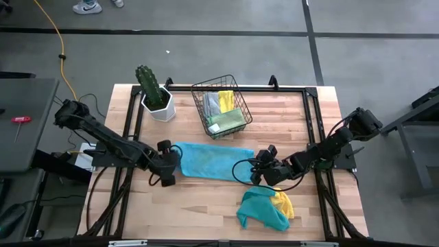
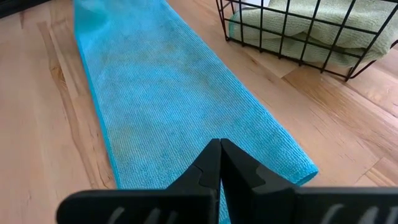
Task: Fold microfiber towels
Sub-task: Fold the left blue microfiber cloth
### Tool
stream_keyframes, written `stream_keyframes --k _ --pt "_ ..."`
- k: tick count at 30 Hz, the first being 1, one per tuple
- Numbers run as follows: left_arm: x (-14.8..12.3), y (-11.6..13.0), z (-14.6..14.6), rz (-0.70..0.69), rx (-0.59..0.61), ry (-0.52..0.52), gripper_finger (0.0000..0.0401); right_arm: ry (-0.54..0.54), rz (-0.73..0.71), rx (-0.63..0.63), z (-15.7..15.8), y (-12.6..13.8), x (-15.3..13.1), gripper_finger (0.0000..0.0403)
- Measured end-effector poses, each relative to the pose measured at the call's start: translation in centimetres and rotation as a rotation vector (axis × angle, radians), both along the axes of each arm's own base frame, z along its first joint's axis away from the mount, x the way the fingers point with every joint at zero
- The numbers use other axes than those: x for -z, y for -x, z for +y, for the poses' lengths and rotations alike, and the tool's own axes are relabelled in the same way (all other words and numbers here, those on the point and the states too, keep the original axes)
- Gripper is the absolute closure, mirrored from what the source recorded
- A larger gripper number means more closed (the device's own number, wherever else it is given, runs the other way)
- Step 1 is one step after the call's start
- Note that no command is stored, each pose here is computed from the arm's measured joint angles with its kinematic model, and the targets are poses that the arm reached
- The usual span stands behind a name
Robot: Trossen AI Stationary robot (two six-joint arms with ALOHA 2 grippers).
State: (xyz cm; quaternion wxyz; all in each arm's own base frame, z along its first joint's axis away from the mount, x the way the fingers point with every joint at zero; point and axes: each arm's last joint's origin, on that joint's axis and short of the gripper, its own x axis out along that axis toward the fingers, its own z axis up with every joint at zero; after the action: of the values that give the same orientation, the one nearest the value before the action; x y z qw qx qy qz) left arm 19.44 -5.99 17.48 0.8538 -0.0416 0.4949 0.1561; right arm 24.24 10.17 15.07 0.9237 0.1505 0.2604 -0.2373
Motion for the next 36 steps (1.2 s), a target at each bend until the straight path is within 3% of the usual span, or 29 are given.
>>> stream_keyframes --k 5,12,20,28,36 --pt "0.1 0.6 -1.5 0.022 0.026 0.074 0.0398 -0.001 -0.001 0.001 0.0 0.0 0.0 0.0403" --pt "0.1 0.8 -1.3 -0.003 -0.016 -0.011 0.0392 -0.002 -0.001 0.001 0.0 0.0 0.0 0.0403" --pt "0.4 1.7 -0.5 0.064 -0.138 -0.043 0.0332 -0.002 -0.001 0.002 0.0 0.0 0.0 0.0403" --pt "0.5 2.0 -1.5 0.119 -0.098 0.085 0.0277 -0.002 -0.001 0.002 0.0 0.0 0.0 0.0403" --pt "0.4 2.0 -1.1 0.109 -0.137 0.078 0.0253 -0.002 -0.001 0.002 0.0 0.0 0.0 0.0403"
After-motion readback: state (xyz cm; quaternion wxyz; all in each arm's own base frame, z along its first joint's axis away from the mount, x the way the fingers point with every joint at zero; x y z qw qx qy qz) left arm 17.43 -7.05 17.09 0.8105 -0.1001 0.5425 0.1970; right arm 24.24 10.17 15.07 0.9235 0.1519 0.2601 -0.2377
